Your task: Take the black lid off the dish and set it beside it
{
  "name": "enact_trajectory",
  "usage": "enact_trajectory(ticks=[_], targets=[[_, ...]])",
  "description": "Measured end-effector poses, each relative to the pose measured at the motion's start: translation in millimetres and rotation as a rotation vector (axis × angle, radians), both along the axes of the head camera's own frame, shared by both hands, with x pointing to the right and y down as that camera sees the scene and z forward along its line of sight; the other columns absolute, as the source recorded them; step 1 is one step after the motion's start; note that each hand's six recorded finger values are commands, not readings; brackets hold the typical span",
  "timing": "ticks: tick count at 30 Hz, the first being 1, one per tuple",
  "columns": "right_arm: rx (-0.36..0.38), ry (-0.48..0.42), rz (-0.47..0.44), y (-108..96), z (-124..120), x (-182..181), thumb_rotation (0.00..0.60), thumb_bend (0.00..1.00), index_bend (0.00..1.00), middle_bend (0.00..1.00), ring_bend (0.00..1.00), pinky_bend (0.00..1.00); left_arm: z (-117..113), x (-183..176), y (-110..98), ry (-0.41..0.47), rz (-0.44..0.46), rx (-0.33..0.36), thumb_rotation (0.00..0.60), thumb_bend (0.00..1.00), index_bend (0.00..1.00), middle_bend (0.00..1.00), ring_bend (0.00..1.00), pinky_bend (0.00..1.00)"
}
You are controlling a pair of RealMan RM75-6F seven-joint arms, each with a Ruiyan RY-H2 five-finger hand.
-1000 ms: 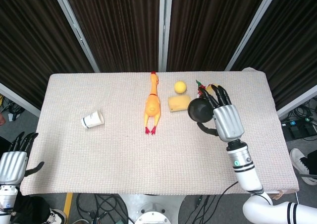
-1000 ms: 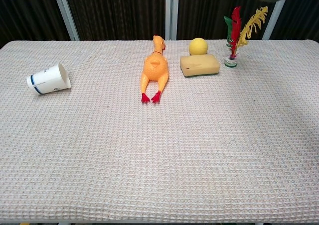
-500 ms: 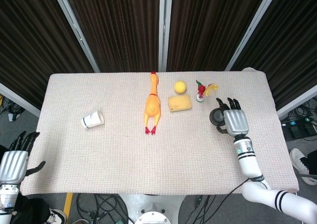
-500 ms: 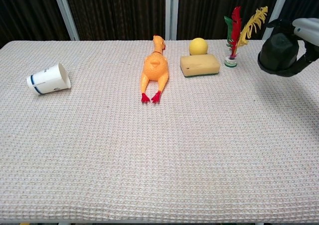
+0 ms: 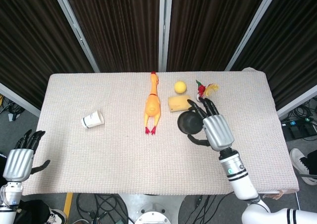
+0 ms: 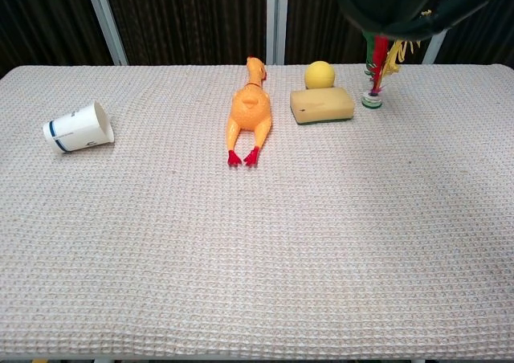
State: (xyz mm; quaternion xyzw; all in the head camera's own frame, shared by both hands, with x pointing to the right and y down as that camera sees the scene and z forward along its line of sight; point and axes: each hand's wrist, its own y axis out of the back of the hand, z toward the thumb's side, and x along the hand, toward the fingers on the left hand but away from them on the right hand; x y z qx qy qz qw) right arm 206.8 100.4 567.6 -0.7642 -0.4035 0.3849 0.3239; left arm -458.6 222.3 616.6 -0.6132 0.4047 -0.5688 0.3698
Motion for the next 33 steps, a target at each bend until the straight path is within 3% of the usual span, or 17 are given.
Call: enact_trajectory(ticks=[5, 8, 11, 14, 17, 19, 26, 29, 33], targets=[[-0.137, 0.098, -0.016, 16, 59, 13, 0.600, 0.17, 0.00, 0.36, 0.00, 0.00, -2, -4, 4, -0.004, -0.004, -0.004, 0.600, 0.17, 0.10, 0.10, 0.00, 0.18], [-0.132, 0.243, 0.001, 7, 95, 50, 0.600, 0.17, 0.00, 0.36, 0.00, 0.00, -1, -4, 5, -0.002, 0.001, -0.008, 0.600, 0.17, 0.10, 0.10, 0.00, 0.18], [-0.086, 0.376, 0.024, -9, 111, 90, 0.600, 0.17, 0.00, 0.36, 0.00, 0.00, 2, -2, 5, -0.001, 0.004, -0.013, 0.600, 0.17, 0.10, 0.10, 0.00, 0.18], [-0.033, 0.437, 0.033, -21, 109, 109, 0.600, 0.17, 0.00, 0.36, 0.00, 0.00, 4, -1, 5, -0.002, 0.006, -0.015, 0.600, 0.17, 0.10, 0.10, 0.00, 0.18], [0.024, 0.418, 0.025, -28, 93, 105, 0.600, 0.17, 0.00, 0.36, 0.00, 0.00, 4, 0, 4, -0.001, 0.006, -0.013, 0.600, 0.17, 0.10, 0.10, 0.00, 0.18], [0.058, 0.366, 0.015, -27, 77, 91, 0.600, 0.16, 0.00, 0.35, 0.00, 0.00, 4, 0, 4, -0.002, 0.007, -0.013, 0.600, 0.16, 0.10, 0.10, 0.00, 0.18], [0.205, 0.091, 0.039, -19, -12, 44, 0.600, 0.16, 0.00, 0.36, 0.00, 0.00, 4, 0, 3, -0.002, 0.008, -0.015, 0.600, 0.17, 0.10, 0.10, 0.00, 0.18], [0.178, 0.089, 0.050, -15, -9, 45, 0.600, 0.16, 0.00, 0.36, 0.00, 0.00, 5, 2, 4, 0.002, 0.011, -0.018, 0.600, 0.17, 0.10, 0.10, 0.00, 0.18], [0.050, 0.192, 0.032, -8, 40, 61, 0.600, 0.16, 0.00, 0.36, 0.00, 0.00, 5, 2, 5, -0.001, 0.013, -0.019, 0.600, 0.17, 0.10, 0.10, 0.00, 0.18]])
